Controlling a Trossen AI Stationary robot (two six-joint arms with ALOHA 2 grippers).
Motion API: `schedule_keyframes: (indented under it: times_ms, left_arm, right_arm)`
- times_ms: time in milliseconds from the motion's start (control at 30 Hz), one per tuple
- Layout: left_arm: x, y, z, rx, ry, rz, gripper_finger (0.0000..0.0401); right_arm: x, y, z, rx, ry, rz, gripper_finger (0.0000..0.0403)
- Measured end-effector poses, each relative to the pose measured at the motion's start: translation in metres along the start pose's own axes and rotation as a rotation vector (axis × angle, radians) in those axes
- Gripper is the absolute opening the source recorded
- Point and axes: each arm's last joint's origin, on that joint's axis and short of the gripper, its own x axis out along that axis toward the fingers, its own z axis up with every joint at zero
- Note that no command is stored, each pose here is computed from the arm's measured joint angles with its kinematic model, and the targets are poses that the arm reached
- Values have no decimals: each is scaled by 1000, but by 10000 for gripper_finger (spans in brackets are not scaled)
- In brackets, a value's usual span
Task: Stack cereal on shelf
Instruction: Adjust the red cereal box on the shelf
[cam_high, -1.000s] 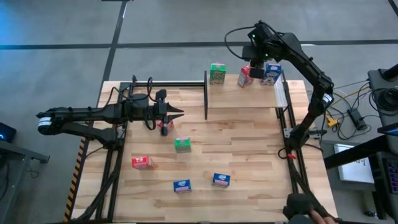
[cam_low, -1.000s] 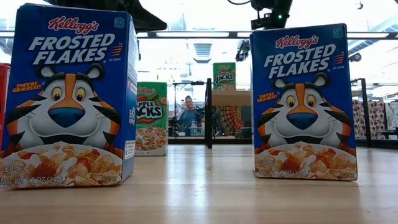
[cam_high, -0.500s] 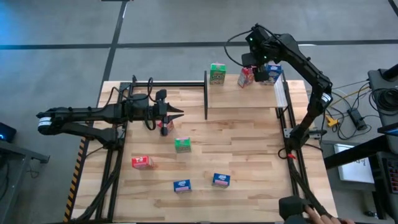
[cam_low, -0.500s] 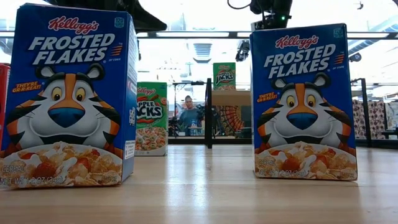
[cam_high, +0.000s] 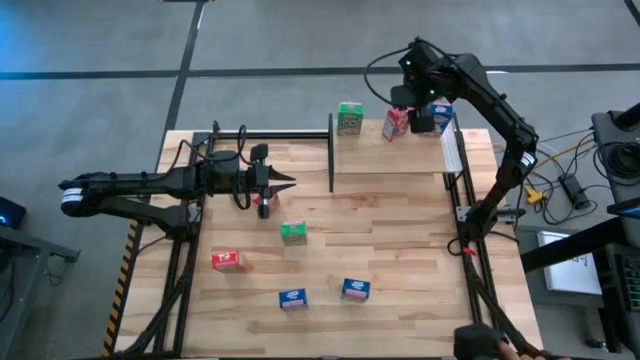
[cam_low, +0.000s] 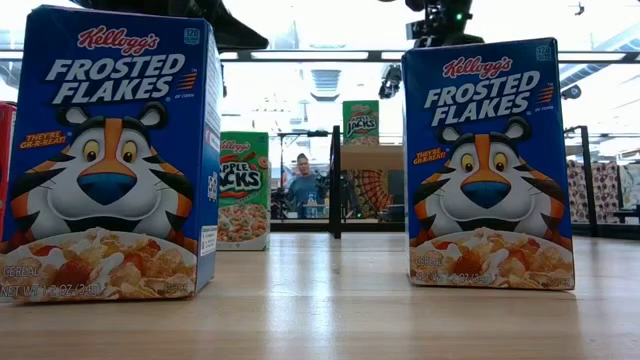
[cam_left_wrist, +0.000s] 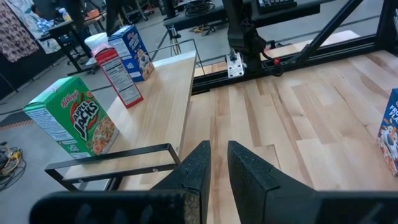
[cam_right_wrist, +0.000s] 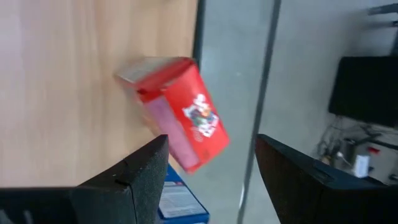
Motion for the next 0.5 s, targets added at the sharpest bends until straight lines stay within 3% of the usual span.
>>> schedule_keyframes:
  times_ms: [500]
  left_arm:
    - [0, 0, -1, 10, 15, -5, 38]
  right_arm:
    - [25, -3, 7, 12, 13, 66, 231]
